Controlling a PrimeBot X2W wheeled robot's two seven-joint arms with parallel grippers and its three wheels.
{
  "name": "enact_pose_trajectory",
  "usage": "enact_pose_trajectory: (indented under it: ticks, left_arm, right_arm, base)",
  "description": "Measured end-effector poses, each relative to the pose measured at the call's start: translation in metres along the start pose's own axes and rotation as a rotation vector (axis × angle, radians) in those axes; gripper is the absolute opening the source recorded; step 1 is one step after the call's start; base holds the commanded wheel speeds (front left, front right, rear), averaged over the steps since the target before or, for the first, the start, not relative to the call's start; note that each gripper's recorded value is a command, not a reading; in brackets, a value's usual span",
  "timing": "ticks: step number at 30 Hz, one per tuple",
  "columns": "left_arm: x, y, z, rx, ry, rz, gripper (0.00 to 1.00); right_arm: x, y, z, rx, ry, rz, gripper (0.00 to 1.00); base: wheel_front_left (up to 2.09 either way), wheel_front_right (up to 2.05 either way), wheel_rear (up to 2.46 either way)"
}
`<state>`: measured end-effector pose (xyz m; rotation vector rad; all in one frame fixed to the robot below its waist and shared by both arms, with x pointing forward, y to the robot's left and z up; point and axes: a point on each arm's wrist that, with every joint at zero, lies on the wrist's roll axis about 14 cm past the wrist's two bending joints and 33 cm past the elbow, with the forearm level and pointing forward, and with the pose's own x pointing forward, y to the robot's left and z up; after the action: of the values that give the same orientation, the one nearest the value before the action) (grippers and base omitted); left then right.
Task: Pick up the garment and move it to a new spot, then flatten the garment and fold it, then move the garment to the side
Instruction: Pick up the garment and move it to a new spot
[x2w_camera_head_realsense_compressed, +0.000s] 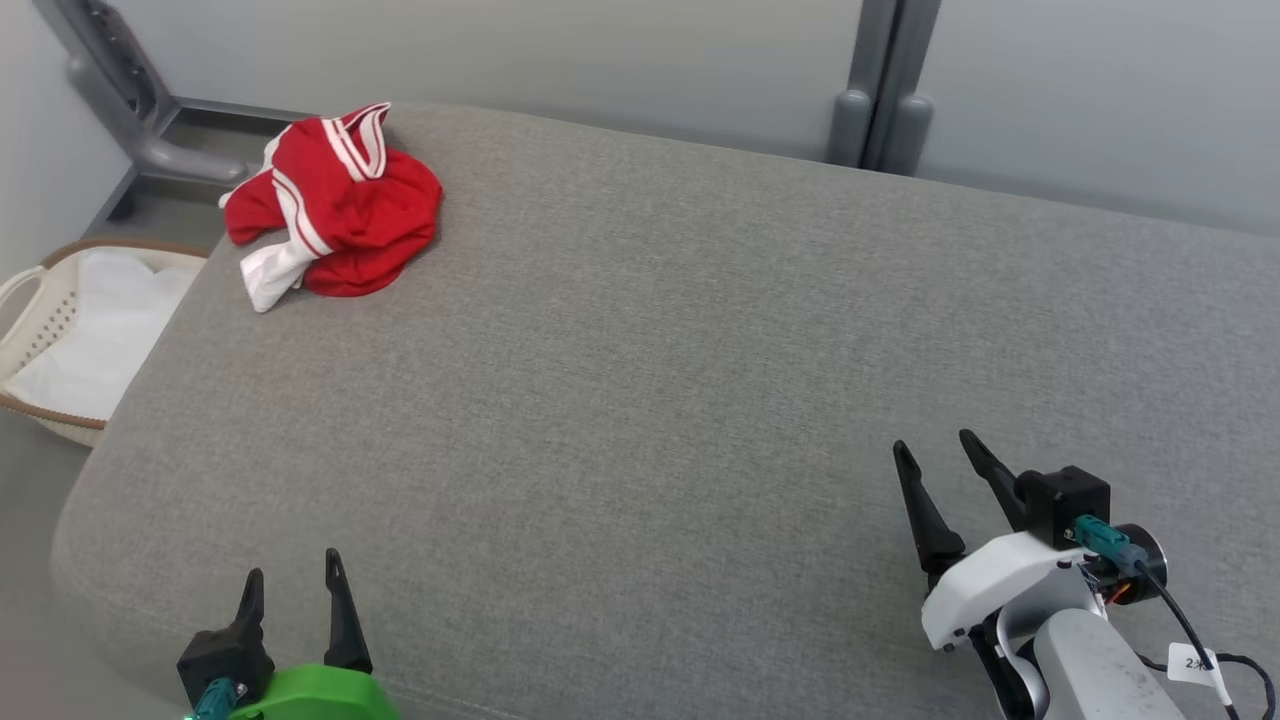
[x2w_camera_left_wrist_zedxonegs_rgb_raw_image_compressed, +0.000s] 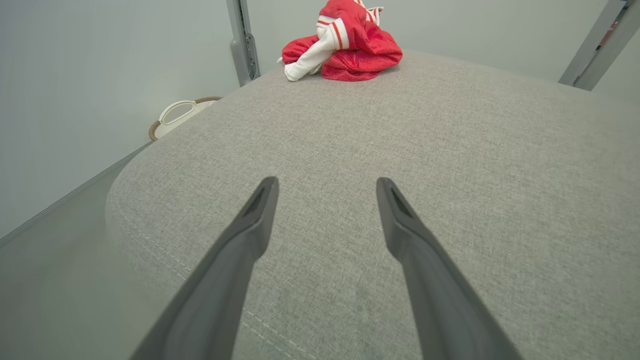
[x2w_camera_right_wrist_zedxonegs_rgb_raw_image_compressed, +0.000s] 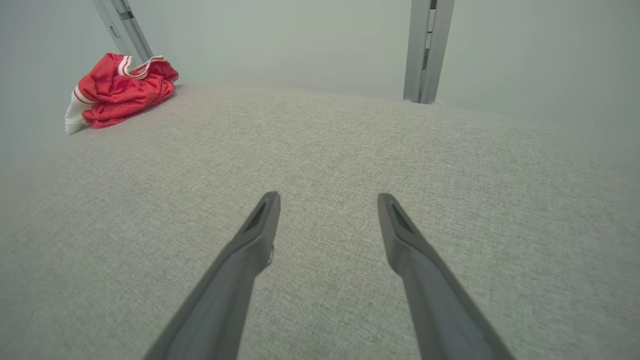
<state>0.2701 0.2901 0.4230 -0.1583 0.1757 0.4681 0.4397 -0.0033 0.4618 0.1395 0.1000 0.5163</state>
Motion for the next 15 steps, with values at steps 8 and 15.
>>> enact_pose_trajectory:
  ticks: [8, 15]
  left_arm:
    - [-0.015, 0.041, 0.001, -0.059, -0.009, 0.125, 1.0]
    - [0.011, 0.034, 0.019, -0.059, -0.045, 0.087, 1.0]
  right_arm:
    - [0.016, 0.034, -0.005, 0.01, 0.014, 0.099, 1.0]
    - [0.029, 0.038, -0.001, -0.003, -0.004, 0.124, 1.0]
  base:
    - [0.0, 0.0, 0.0]
    - [0.0, 0.0, 0.0]
